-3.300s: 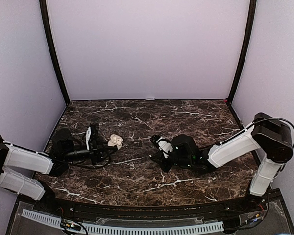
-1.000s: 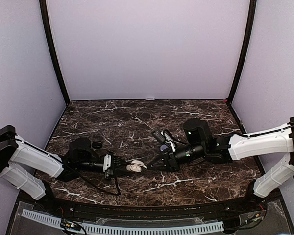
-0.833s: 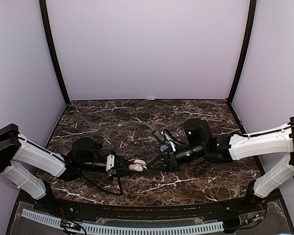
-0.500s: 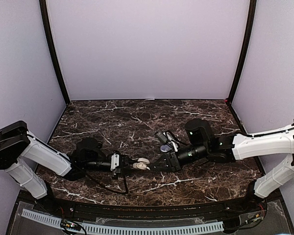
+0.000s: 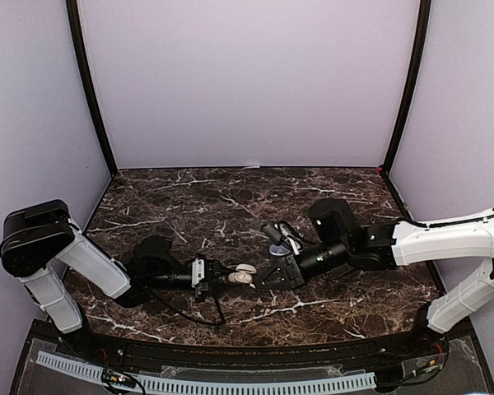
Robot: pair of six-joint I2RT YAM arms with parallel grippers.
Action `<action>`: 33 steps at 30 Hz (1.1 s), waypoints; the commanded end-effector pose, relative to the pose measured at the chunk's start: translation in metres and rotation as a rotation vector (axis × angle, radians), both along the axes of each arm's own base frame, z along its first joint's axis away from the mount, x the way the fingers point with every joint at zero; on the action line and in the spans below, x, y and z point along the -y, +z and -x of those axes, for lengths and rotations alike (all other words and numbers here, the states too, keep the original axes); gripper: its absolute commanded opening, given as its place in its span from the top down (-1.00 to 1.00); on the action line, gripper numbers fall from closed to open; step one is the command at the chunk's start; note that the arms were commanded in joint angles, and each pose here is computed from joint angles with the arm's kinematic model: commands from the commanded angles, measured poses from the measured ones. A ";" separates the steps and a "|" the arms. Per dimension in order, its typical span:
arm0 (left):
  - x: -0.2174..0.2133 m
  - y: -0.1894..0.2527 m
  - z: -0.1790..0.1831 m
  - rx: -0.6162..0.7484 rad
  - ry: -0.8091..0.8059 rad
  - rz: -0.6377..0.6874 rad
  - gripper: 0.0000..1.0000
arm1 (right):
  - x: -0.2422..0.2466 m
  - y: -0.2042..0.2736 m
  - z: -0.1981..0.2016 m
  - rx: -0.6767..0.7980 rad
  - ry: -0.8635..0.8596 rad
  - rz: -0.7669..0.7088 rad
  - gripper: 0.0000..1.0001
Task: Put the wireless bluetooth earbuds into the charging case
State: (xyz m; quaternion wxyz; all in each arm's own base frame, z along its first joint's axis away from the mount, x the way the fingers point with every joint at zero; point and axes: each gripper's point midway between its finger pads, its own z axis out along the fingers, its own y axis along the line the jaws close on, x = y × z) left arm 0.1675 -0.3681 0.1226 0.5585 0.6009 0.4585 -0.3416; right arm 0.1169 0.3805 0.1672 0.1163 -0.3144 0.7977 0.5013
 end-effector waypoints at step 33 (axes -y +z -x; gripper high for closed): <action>0.026 0.012 0.002 0.150 -0.025 0.081 1.00 | -0.006 0.002 -0.018 -0.134 -0.059 -0.012 1.00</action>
